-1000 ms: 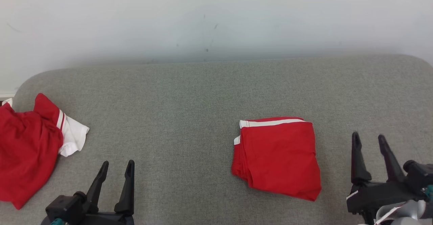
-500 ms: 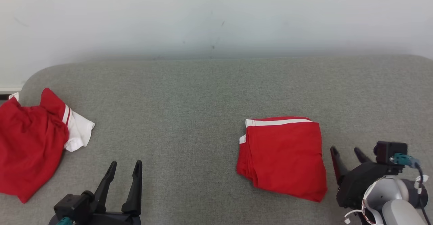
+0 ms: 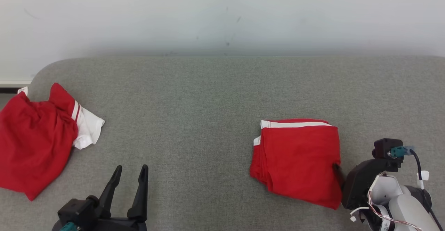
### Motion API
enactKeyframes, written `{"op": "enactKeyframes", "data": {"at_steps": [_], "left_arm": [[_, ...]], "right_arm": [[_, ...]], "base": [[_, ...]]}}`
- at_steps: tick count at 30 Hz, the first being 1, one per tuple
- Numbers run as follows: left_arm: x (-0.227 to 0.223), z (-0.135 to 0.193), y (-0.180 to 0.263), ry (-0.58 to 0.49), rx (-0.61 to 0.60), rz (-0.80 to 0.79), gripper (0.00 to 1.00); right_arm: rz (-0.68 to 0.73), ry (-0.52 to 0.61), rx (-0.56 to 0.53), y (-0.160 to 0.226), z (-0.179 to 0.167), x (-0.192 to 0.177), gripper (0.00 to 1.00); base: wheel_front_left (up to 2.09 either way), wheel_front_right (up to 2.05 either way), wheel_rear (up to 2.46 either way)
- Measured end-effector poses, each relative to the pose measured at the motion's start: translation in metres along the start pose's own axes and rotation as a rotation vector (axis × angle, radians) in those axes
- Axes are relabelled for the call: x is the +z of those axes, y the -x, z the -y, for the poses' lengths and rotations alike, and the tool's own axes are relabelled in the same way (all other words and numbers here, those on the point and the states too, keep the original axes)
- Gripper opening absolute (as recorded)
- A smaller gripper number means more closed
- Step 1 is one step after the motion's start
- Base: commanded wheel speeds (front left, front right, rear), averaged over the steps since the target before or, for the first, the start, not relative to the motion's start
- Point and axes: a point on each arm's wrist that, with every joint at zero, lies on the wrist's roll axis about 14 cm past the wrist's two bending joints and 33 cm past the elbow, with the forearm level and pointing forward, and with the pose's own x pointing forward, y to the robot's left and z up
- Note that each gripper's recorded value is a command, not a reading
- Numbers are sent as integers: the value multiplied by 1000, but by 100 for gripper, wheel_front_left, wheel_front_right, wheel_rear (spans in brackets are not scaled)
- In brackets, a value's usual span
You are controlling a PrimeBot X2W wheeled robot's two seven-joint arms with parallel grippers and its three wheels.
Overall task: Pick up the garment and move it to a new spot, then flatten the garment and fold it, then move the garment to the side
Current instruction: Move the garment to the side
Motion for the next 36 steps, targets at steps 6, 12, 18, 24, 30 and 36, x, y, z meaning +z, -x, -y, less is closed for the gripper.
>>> {"op": "enactKeyframes", "data": {"at_steps": [6, 12, 18, 24, 30, 36], "left_arm": [[-2, -2, 1, 1, 7, -9, 100], [-2, -1, 1, 2, 2, -10, 100], [-3, -7, 4, 2, 24, -14, 100], [-3, -12, 8, 2, 38, -14, 100], [-3, -16, 10, 1, 51, -15, 100], [-3, -17, 11, 0, 57, -15, 100]], "right_arm": [[-79, 3, -3, -6, -2, -10, 100], [-117, 0, -1, -12, -6, -6, 100], [-212, -50, -12, -19, -8, -21, 100], [-237, -50, 9, -26, -20, -10, 100], [-302, -49, 9, -29, -24, -19, 8], [-327, -39, -2, -29, -22, -20, 0]], "base": [[0, 0, 0], [0, 0, 0], [0, 0, 0], [0, 0, 0], [0, 0, 0], [0, 0, 0]]}}
